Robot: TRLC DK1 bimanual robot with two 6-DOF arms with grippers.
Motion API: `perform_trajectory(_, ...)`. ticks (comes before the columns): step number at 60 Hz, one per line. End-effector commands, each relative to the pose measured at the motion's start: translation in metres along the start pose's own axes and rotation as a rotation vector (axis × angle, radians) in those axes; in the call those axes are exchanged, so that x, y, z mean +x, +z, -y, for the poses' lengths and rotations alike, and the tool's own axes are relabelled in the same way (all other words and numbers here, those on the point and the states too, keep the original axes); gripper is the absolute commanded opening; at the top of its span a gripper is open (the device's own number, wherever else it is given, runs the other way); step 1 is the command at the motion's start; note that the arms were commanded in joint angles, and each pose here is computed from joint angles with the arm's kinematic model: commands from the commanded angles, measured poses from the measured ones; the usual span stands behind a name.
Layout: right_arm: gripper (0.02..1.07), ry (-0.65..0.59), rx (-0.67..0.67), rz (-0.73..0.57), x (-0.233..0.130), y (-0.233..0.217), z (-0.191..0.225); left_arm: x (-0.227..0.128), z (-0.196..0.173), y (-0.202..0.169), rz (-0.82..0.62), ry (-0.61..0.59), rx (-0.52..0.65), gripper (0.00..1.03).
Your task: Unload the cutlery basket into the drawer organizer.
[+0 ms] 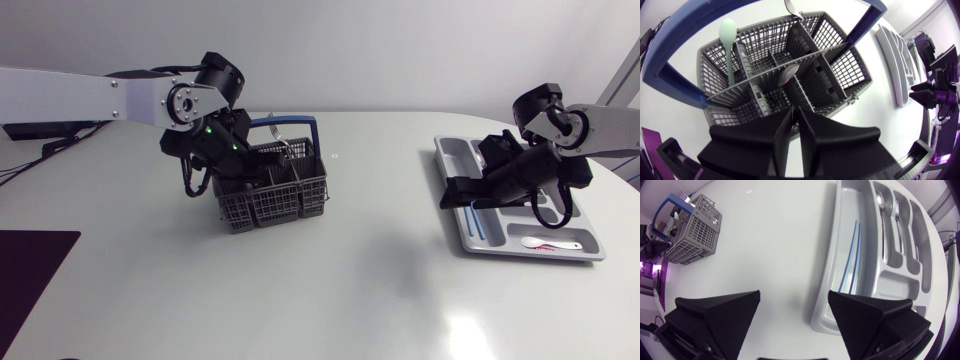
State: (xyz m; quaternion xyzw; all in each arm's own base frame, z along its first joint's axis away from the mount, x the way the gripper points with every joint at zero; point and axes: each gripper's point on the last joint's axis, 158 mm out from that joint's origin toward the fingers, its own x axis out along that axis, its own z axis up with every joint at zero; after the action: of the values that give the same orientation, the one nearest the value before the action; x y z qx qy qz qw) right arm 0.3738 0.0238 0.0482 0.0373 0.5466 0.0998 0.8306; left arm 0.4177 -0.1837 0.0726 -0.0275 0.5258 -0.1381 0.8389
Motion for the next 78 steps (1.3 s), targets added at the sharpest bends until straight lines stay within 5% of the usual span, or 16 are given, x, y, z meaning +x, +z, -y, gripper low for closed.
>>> perform_trajectory(1, 1.0, -0.003, 0.016, -0.011, 0.0, -0.009, -0.002, 0.012, -0.011, -0.013, -0.046, 0.021, -0.049, 0.04)
perform_trajectory(28, 1.0, -0.001, 0.002, -0.013, -0.003, -0.015, -0.007, -0.043, -0.002, 0.017, -0.036, -0.182, -0.151, 0.04)
perform_trajectory(46, 1.0, 0.051, -0.141, 0.065, -0.025, -0.008, -0.037, -0.125, 0.021, 0.034, 0.086, -0.283, -0.114, 0.04)
perform_trajectory(59, 1.0, 0.097, -0.3, 0.202, -0.059, -0.003, -0.074, -0.172, 0.061, 0.021, 0.138, -0.407, -0.018, 0.04)
perform_trajectory(69, 1.02, 0.15, -0.525, 0.38, -0.097, -0.009, -0.117, -0.168, 0.102, -0.024, 0.042, -0.482, 0.163, 0.04)
perform_trajectory(78, 1.02, 0.202, -0.689, 0.413, -0.111, -0.034, -0.148, -0.16, 0.134, -0.066, -0.042, -0.564, 0.332, 0.04)
